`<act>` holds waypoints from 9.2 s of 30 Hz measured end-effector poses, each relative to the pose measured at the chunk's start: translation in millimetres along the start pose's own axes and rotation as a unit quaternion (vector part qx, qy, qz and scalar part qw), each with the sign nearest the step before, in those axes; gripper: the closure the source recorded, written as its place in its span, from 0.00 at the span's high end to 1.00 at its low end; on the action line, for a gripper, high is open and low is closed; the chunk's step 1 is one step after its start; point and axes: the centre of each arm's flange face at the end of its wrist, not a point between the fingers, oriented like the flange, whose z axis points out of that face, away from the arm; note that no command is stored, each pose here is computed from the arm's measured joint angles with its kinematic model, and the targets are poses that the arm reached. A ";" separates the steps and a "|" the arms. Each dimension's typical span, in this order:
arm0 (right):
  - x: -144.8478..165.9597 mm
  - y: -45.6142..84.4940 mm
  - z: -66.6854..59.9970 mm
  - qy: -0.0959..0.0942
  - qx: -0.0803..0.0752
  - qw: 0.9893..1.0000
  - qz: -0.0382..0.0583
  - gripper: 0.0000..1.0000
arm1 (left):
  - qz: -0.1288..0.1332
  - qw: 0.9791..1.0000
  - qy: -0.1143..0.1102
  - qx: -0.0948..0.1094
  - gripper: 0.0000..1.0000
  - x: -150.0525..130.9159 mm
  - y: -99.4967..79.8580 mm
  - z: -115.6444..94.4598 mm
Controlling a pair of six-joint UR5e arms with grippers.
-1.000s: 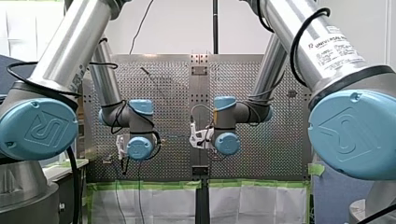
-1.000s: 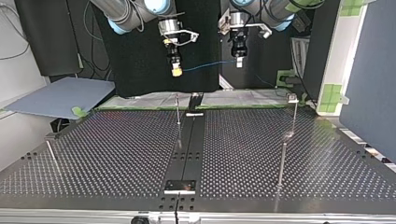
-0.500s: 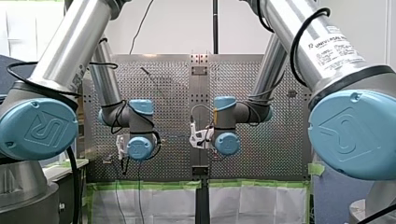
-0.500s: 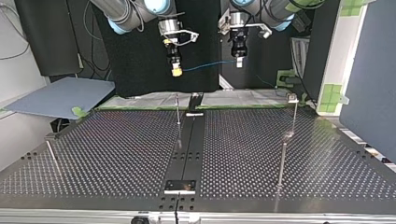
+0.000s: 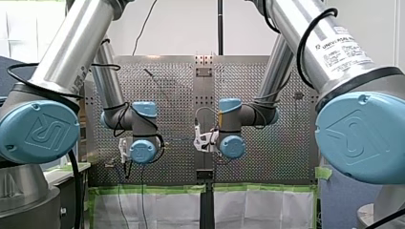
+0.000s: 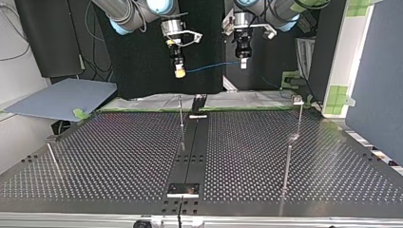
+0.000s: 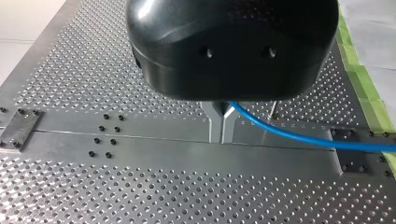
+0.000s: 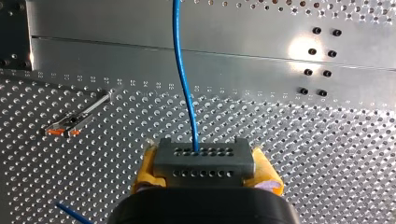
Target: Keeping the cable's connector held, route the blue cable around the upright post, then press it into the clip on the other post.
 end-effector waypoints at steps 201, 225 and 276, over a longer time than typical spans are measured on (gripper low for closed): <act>264.6 -33.8 223.9 0.117 0.157 0.976 0.095 0.00 | -0.107 0.990 -0.089 -0.030 0.00 -322.1 140.4 282.3; 161.0 -53.5 237.9 0.049 0.157 0.983 0.078 0.00 | -0.145 0.987 -0.062 -0.014 0.04 -280.9 133.3 299.1; -17.1 -69.5 197.2 -0.093 0.132 0.986 0.033 0.00 | -0.180 0.983 0.011 -0.028 0.99 -231.6 135.0 302.7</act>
